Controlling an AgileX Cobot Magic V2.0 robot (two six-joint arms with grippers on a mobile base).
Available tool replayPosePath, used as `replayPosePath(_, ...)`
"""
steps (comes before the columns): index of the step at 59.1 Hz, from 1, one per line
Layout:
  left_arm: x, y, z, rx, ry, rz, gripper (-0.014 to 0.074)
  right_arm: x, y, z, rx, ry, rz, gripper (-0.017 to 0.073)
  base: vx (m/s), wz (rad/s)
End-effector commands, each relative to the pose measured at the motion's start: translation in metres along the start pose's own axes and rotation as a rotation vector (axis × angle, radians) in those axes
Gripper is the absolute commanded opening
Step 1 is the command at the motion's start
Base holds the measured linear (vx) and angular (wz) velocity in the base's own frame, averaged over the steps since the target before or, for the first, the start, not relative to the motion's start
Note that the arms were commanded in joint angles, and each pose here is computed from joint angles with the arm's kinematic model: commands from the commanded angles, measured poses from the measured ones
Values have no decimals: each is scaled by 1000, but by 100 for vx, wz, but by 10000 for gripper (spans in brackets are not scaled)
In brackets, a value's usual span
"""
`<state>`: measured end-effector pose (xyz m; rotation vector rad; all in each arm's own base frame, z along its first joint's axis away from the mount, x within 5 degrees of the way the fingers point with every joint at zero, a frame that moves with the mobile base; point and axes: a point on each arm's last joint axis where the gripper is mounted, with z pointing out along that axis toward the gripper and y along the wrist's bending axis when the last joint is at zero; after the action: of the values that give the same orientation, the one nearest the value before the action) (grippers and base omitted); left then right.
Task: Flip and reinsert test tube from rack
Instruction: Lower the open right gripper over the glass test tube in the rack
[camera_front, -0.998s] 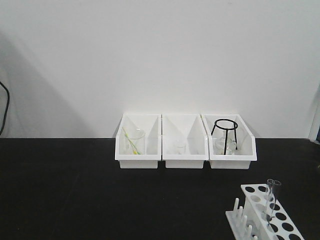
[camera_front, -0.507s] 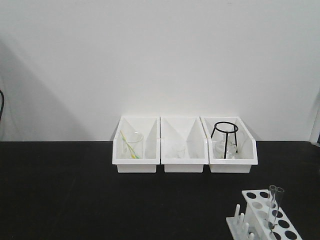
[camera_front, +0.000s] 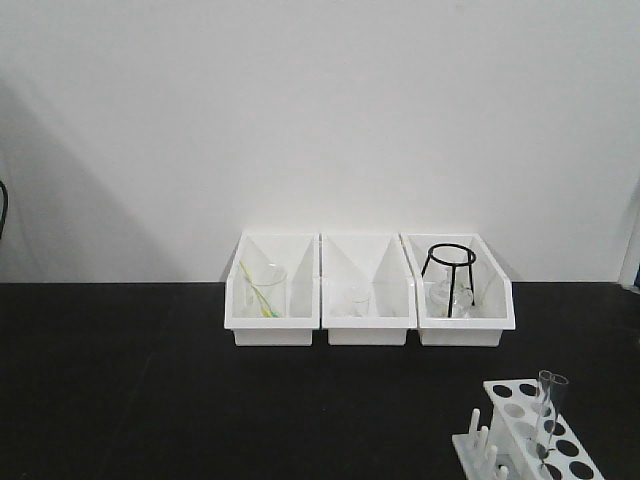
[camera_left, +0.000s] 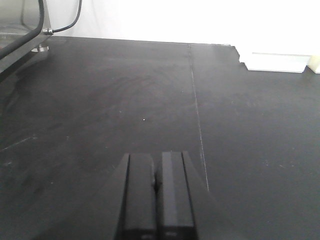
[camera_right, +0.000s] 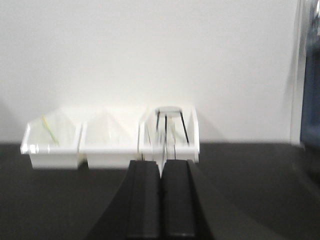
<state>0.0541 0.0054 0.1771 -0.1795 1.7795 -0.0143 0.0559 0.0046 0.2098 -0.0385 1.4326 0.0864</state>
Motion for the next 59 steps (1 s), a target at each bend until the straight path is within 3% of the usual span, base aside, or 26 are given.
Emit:
replayPosePath(1,-8,-2,-1,23,-96,-3,-6,-22,1,-1,-8,-134,-16,-8,0,0)
replayPosePath(18,-8,-2,-1,23,-96,-3,-6,-69,2,22,0,-44,-40,3,0,0)
replayPosePath(31,-8,-2,-1,23,-96,-3,-6,-69,1,57,2,92,-8,49,0,0)
replayPosePath(43,-8,-2,-1,23,-96,-3,-6,-57,2,85,-7,146,-4,161,0,0)
replayPosePath(59,-8,-2,-1,23,-96,-3,-6,-32,2,117,-18,214,2,404,0,0)
